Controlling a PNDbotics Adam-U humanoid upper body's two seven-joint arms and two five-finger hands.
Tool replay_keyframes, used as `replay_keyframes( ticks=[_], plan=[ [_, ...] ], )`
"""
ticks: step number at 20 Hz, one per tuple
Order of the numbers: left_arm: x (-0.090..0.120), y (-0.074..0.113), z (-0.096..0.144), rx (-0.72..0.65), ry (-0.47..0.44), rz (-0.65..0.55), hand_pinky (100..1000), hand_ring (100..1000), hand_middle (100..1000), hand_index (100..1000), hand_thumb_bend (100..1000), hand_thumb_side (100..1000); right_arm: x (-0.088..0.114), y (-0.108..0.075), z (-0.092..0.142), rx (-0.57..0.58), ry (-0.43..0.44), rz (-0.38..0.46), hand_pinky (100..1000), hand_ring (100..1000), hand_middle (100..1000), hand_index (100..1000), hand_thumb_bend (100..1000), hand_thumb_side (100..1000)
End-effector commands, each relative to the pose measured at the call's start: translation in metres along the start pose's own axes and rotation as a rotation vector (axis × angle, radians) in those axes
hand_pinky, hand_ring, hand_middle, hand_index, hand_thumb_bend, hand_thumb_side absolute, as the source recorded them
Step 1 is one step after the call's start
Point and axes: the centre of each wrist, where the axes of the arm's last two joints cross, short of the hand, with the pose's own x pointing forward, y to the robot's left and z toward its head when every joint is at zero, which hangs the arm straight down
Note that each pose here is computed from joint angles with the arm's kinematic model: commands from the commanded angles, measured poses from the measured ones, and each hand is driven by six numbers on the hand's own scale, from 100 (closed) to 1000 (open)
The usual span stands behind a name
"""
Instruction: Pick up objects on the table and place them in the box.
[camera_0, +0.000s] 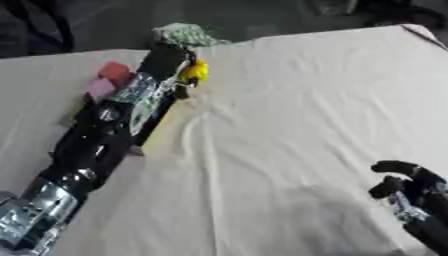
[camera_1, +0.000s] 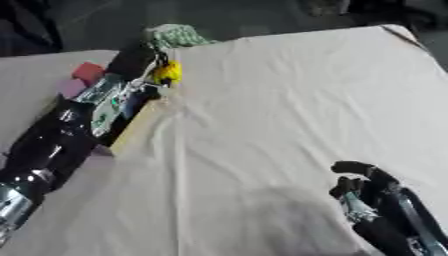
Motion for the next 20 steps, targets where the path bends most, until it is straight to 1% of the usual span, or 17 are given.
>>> replay_keyframes(
  ticks=[1, 3, 6, 9, 11, 14, 16, 20],
  plan=[
    [-0.008, 0.032, -0.006, 0.084, -0.01, 0.039, 744, 548, 354, 488, 100, 135, 0.004, -0.004, 0.0, -0.006, -0.013, 0.016, 623, 586, 724, 771, 100, 369],
    [-0.009, 0.049, -0.005, 0.075, -0.037, 0.057, 750, 557, 359, 494, 100, 135, 0.002, -0.004, 0.001, -0.01, -0.009, 0.02, 623, 586, 724, 771, 100, 366],
    [-0.014, 0.072, 0.0, 0.037, -0.076, 0.042, 752, 570, 369, 504, 104, 134, 0.001, -0.006, 0.003, -0.016, 0.0, 0.028, 623, 586, 724, 771, 100, 363],
    [-0.022, 0.084, 0.008, -0.021, -0.084, 0.023, 754, 579, 379, 514, 117, 136, -0.002, -0.008, 0.006, -0.023, 0.012, 0.038, 623, 586, 724, 771, 100, 366],
    [-0.029, 0.085, 0.014, -0.064, -0.079, 0.021, 754, 585, 386, 523, 125, 137, -0.003, -0.01, 0.008, -0.027, 0.021, 0.044, 623, 586, 724, 771, 100, 369],
    [-0.036, 0.082, 0.025, -0.115, -0.061, 0.016, 755, 599, 407, 543, 140, 139, -0.006, -0.011, 0.012, -0.033, 0.037, 0.053, 623, 586, 724, 771, 100, 367],
    [-0.042, 0.077, 0.031, -0.139, -0.03, 0.01, 756, 605, 424, 554, 151, 141, -0.007, -0.012, 0.013, -0.036, 0.044, 0.057, 623, 586, 724, 771, 100, 365],
    [-0.058, 0.061, 0.039, -0.174, 0.062, -0.001, 759, 618, 435, 568, 166, 144, -0.009, -0.013, 0.016, -0.041, 0.054, 0.061, 623, 586, 725, 771, 100, 368]
  ],
)
